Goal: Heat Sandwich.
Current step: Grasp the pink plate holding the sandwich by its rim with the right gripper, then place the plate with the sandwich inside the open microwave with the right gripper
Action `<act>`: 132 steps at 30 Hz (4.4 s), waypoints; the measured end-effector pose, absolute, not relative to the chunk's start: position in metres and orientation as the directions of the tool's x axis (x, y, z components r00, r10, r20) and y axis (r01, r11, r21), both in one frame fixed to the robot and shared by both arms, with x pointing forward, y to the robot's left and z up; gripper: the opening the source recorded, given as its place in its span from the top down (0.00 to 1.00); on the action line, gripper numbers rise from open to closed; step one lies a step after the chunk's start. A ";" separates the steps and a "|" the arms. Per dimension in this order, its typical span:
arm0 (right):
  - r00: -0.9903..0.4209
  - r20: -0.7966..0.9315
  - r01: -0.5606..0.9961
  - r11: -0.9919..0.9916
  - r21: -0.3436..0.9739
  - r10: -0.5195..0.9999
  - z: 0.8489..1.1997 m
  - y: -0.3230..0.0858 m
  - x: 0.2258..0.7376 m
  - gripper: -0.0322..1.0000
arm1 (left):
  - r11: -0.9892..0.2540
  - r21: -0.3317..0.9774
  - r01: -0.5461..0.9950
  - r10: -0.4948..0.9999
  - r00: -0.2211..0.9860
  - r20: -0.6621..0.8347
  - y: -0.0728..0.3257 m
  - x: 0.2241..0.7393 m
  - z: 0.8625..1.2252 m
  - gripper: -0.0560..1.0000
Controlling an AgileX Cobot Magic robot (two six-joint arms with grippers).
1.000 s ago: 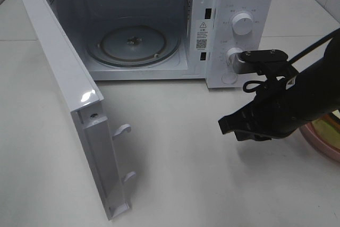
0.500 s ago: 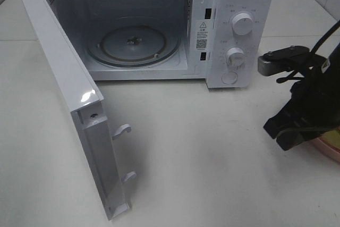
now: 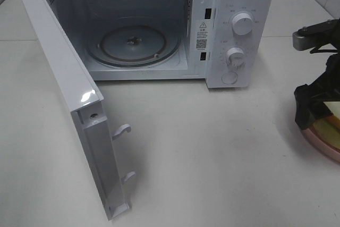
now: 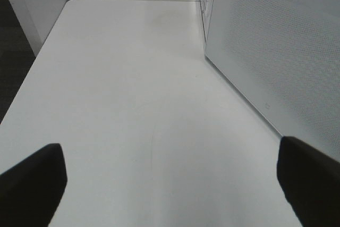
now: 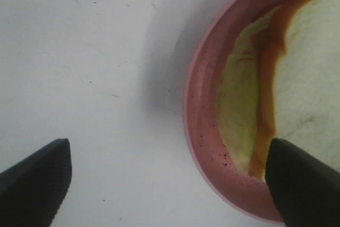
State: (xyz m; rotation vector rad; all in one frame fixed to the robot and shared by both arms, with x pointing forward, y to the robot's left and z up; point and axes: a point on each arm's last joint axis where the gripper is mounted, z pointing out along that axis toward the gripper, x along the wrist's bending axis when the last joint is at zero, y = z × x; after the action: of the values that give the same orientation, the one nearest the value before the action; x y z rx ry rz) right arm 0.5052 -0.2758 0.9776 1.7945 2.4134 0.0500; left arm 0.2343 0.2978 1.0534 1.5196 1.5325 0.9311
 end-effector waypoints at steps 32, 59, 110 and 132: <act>-0.261 -0.068 0.965 0.262 0.001 0.963 0.902 -0.273 0.531 0.10 | 0.021 0.900 0.436 1.000 0.009 -0.028 0.298 0.234 1.053 0.01; -0.216 -0.116 0.976 0.218 -0.002 0.969 0.894 -0.277 0.535 0.92 | 0.021 0.900 0.436 1.000 0.009 -0.028 0.298 0.234 1.053 0.01; -0.301 -0.328 0.953 0.292 -0.078 0.896 0.948 -0.234 0.470 0.94 | 0.021 0.900 0.436 1.000 0.009 -0.028 0.298 0.234 1.053 0.01; -0.548 -0.258 0.819 0.573 0.028 0.796 0.976 -0.186 0.404 0.94 | 0.021 0.900 0.436 1.000 0.009 -0.028 0.298 0.234 1.053 0.01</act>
State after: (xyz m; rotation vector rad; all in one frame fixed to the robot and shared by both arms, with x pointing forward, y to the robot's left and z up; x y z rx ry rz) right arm 0.4036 -0.1862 0.9760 1.3418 2.5639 -0.1405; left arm 0.2343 0.2978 1.0534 1.5196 1.5325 0.9311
